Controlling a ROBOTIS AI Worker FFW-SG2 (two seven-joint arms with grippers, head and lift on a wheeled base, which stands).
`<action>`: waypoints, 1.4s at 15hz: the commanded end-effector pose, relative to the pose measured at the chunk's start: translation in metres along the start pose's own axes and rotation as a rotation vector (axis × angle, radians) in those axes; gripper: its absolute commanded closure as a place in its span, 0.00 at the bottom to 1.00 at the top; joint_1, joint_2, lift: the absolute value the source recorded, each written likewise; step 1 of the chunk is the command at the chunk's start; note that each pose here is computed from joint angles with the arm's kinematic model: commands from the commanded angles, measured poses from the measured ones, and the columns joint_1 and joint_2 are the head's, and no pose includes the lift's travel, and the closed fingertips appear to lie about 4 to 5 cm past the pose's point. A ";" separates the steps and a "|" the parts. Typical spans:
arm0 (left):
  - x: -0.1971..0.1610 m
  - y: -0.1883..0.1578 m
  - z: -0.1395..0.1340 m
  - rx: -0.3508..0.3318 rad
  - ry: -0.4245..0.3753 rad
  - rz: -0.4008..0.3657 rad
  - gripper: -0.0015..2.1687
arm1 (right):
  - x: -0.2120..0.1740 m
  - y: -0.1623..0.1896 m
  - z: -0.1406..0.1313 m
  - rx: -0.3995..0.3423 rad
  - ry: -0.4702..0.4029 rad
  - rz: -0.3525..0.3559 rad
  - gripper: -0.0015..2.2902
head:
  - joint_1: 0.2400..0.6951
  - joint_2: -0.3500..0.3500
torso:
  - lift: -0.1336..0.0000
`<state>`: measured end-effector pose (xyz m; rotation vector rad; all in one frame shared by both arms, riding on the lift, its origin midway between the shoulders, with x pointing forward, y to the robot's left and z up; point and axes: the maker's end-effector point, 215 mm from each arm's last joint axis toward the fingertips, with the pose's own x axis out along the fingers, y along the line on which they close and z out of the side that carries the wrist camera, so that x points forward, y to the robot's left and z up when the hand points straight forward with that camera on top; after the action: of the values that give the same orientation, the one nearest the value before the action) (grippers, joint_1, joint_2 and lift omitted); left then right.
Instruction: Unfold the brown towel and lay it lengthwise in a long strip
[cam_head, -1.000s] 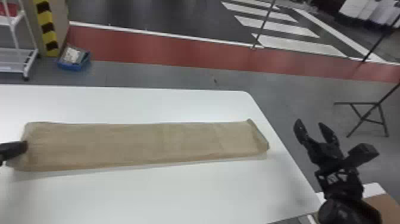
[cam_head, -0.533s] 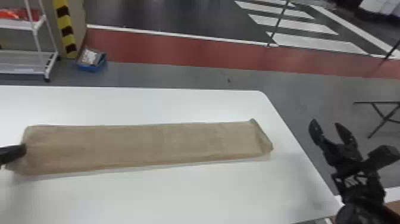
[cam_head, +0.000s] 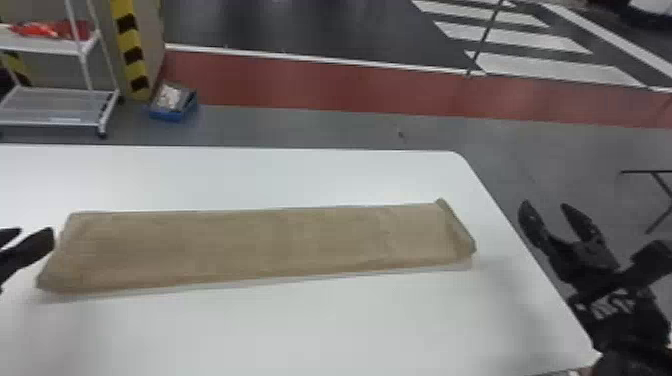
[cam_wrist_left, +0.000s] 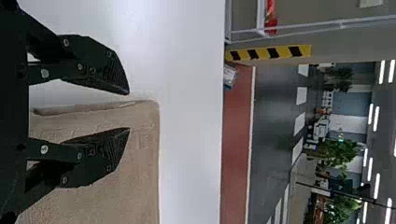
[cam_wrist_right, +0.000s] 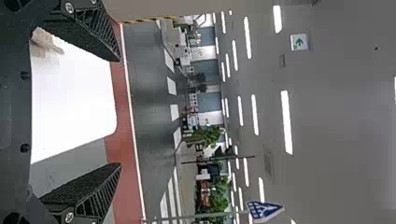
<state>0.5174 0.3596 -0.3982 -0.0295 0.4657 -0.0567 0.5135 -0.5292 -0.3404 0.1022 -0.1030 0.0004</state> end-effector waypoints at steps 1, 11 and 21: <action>-0.017 0.004 0.026 0.015 -0.080 0.012 0.01 | 0.009 0.055 0.007 -0.003 0.035 0.077 0.04 | 1.00 0.23 | 0.08; -0.086 -0.183 0.060 0.086 -0.382 -0.129 0.02 | -0.035 0.246 -0.009 -0.035 0.201 0.257 0.04 | 1.00 0.39 | 0.08; -0.129 -0.199 0.033 0.070 -0.504 -0.054 0.02 | -0.153 0.272 0.028 -0.052 0.044 0.190 0.04 | 1.00 0.31 | 0.08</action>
<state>0.4132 0.1611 -0.2952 0.0074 -0.0557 -0.1282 0.3714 -0.2552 -0.3013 0.0422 -0.0562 0.2012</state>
